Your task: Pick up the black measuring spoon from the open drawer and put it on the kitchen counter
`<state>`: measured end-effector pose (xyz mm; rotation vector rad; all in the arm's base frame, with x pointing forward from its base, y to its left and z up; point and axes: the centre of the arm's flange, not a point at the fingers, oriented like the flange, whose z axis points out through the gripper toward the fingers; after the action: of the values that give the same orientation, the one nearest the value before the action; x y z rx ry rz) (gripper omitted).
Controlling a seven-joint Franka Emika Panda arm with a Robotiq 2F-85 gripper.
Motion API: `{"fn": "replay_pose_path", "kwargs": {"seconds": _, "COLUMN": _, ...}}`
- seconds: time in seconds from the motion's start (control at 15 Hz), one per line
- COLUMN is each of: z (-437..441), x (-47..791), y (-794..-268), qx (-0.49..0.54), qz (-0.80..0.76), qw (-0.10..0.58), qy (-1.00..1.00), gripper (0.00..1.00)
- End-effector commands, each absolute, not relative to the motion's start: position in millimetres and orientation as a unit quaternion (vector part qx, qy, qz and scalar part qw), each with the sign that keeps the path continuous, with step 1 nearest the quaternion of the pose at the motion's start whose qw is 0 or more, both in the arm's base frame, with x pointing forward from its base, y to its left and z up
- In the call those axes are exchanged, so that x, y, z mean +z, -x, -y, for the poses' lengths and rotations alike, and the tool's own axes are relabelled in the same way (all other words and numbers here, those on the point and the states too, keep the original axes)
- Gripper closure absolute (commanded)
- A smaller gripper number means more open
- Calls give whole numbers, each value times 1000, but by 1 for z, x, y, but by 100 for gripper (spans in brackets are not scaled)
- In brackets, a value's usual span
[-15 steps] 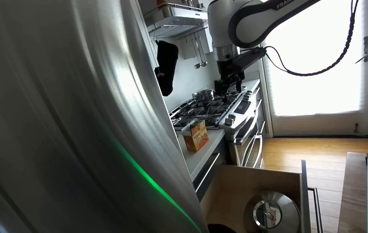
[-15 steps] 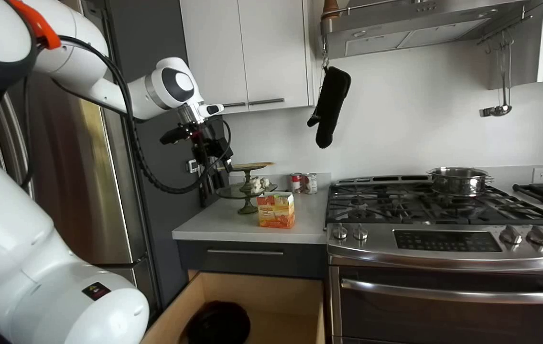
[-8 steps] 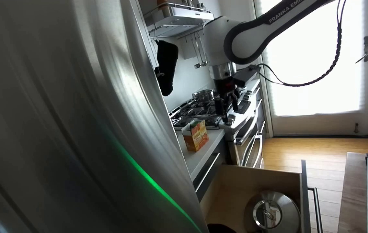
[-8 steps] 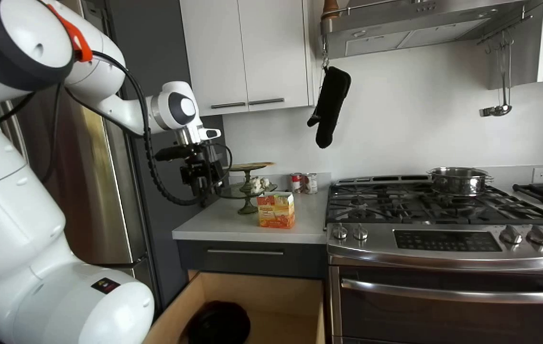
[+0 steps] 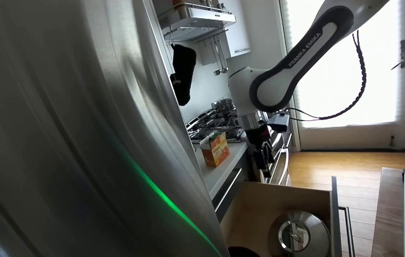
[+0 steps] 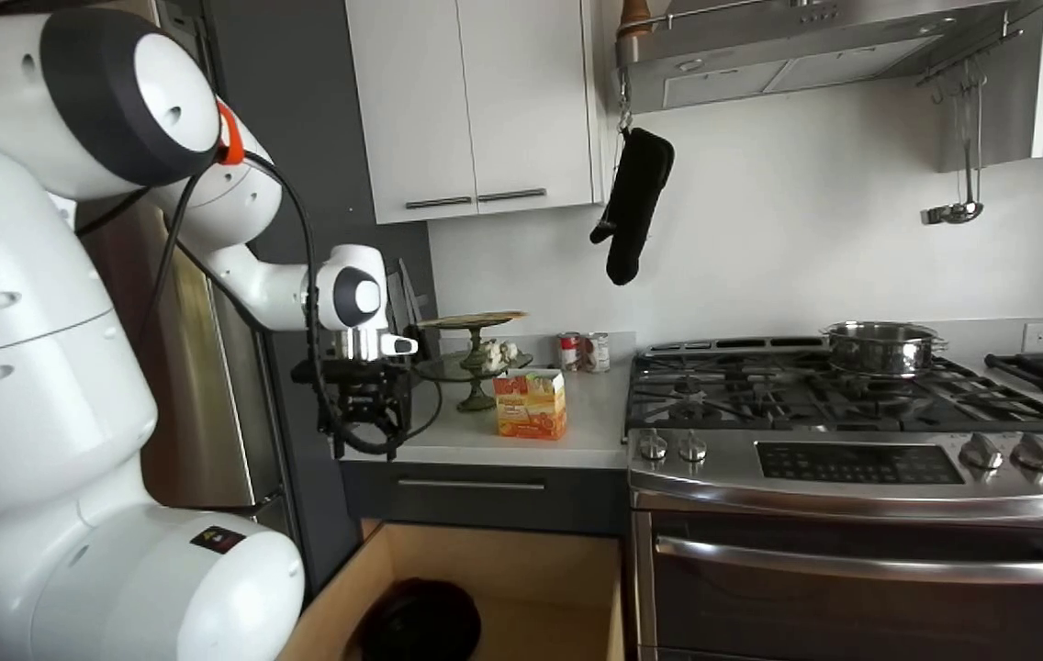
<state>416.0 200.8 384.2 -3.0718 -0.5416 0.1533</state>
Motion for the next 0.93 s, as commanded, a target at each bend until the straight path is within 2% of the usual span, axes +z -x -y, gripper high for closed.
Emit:
{"fn": "replay_pose_path", "kwargs": {"seconds": 0.0, "z": -200, "x": 329, "y": -414, "qx": 40, "qz": 217, "qw": -2, "qy": 975, "gripper": 0}}
{"fn": "replay_pose_path", "kwargs": {"seconds": 0.27, "z": -193, "x": 282, "y": -420, "qx": 28, "qz": 285, "qw": 19, "qy": 958, "gripper": 0}}
{"fn": "replay_pose_path", "kwargs": {"seconds": 0.33, "z": -199, "x": 307, "y": -416, "qx": 31, "qz": 256, "qw": 11, "qy": 966, "gripper": 0}}
{"fn": "replay_pose_path", "kwargs": {"seconds": 0.87, "z": -198, "x": 298, "y": -430, "qx": 29, "qz": 251, "qw": 6, "qy": 967, "gripper": 0}}
